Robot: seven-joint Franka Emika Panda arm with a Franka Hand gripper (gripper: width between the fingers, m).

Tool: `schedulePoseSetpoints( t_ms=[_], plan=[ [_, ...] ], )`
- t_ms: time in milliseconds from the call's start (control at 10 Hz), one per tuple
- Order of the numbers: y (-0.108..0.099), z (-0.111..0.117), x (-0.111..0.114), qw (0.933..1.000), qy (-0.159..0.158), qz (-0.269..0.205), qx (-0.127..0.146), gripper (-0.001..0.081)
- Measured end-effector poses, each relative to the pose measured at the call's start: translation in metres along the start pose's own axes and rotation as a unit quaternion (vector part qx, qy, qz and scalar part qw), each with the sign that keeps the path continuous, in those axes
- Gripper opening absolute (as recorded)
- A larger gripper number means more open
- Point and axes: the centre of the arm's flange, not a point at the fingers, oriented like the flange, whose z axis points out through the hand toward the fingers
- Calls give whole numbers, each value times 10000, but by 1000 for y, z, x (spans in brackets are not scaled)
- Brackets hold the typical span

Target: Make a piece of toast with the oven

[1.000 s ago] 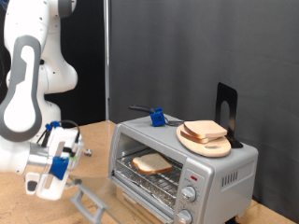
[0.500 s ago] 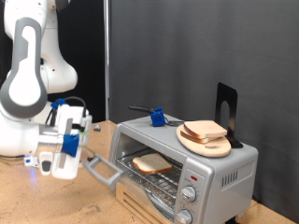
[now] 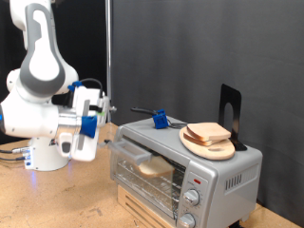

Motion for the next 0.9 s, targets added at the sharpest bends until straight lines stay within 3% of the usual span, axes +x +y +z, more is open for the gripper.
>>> schedulePoseSetpoints(
  t_ms=[300, 500, 800, 900],
  plan=[
    [-3, -17, -16, 9997, 192, 175, 11, 806],
    [4, -49, -19, 9987, 427, 290, -10, 806],
    [13, -100, -18, 9951, 906, 319, 222, 806],
    [12, -105, -18, 9941, 1020, 281, 238, 806]
  ],
)
